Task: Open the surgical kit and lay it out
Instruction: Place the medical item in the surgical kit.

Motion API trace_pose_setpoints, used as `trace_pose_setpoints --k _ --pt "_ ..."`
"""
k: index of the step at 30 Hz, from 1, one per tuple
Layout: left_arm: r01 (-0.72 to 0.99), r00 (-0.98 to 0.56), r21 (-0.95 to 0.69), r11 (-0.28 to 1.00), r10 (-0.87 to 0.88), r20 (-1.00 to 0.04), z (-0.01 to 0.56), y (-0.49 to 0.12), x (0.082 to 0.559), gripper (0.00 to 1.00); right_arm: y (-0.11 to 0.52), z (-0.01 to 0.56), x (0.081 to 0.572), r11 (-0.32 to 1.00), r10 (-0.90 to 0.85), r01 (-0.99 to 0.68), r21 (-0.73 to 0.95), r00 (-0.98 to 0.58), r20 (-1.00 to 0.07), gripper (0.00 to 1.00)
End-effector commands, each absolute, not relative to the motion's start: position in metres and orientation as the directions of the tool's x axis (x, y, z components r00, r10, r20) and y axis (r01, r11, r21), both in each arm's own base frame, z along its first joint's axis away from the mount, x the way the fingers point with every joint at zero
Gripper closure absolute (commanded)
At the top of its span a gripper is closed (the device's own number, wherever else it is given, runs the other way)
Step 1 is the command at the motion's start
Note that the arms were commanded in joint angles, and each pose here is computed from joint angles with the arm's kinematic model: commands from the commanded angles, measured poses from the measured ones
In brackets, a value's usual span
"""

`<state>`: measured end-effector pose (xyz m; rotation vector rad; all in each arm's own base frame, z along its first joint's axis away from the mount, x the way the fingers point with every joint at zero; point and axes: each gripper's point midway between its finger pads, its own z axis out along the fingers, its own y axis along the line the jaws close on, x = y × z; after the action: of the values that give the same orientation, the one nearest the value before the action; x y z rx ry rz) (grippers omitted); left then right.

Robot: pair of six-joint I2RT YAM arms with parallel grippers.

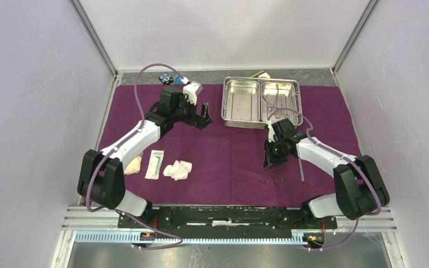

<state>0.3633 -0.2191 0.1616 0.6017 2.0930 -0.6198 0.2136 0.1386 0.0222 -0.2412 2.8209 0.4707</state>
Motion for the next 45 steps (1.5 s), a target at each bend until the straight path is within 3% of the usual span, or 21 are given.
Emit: trace_pose_setpoints --k 1,13,45 --pt "0.610 -0.509 -0.230 0.758 0.153 -0.847 0.171 -0.222 0.368 0.00 0.141 0.035 0.233 0.934 -0.130 -0.236 0.270 -0.925 -0.357 0.77" --pt "0.616 -0.508 -0.234 0.752 0.152 -0.848 0.171 -0.223 0.367 0.00 0.150 0.055 0.260 0.914 -0.177 -0.319 0.251 -0.869 -0.461 0.79" --pt "0.619 -0.506 -0.235 0.750 0.152 -0.849 0.171 -0.224 0.367 0.00 0.162 0.032 0.251 0.887 -0.218 -0.354 0.297 -0.887 -0.407 0.80"
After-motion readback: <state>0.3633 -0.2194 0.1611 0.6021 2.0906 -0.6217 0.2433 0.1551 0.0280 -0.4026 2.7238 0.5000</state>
